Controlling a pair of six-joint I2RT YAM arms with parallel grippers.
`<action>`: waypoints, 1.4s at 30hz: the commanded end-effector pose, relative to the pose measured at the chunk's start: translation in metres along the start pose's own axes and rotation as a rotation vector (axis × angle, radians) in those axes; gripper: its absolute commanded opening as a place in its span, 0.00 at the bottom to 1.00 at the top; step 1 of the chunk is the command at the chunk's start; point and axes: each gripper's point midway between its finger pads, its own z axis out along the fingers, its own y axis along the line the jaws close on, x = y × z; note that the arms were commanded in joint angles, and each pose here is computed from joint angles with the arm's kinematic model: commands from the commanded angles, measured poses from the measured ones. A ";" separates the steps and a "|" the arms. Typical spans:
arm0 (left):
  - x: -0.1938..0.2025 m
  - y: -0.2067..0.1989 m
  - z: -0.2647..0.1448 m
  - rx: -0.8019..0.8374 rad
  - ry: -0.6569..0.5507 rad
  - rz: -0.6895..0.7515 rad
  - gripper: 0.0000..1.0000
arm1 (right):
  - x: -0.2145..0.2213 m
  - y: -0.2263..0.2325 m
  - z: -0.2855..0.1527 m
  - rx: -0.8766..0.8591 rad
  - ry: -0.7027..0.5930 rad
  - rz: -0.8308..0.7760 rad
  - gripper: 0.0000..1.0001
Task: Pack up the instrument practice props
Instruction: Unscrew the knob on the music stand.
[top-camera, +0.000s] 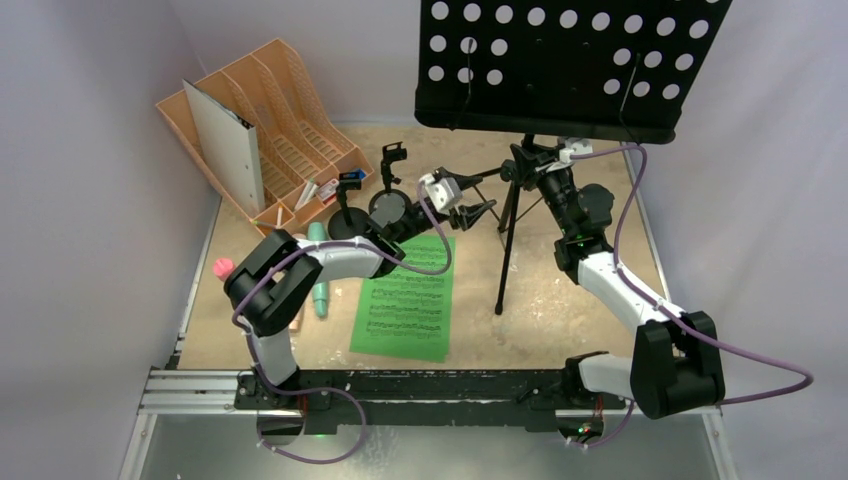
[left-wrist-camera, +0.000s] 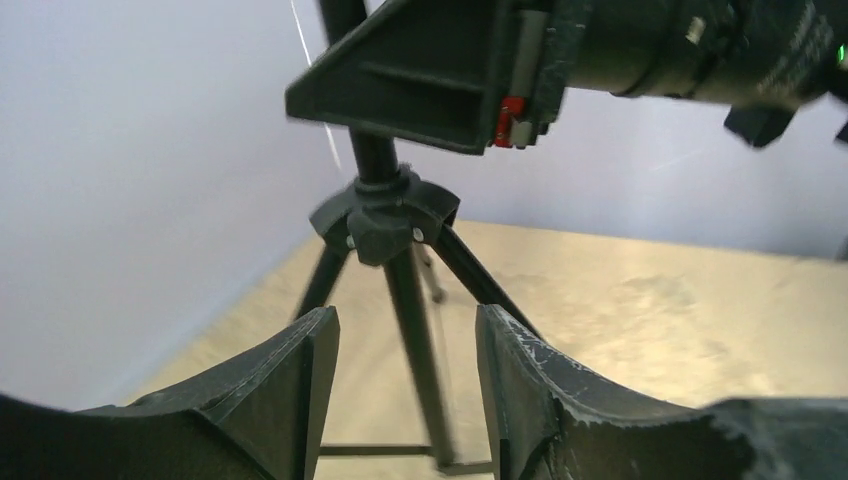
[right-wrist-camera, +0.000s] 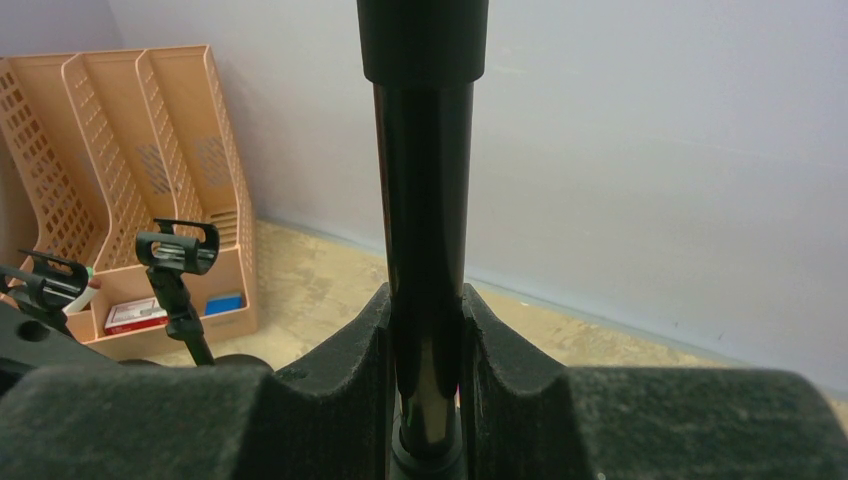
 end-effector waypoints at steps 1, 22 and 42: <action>-0.035 -0.005 0.007 0.083 -0.158 0.601 0.56 | -0.022 0.007 -0.001 -0.030 -0.048 -0.017 0.00; -0.004 0.010 0.059 0.216 -0.026 0.898 0.50 | -0.022 0.008 -0.001 -0.035 -0.045 -0.021 0.00; -0.002 0.010 0.062 0.257 0.071 0.842 0.00 | -0.022 0.008 0.000 -0.038 -0.044 -0.019 0.00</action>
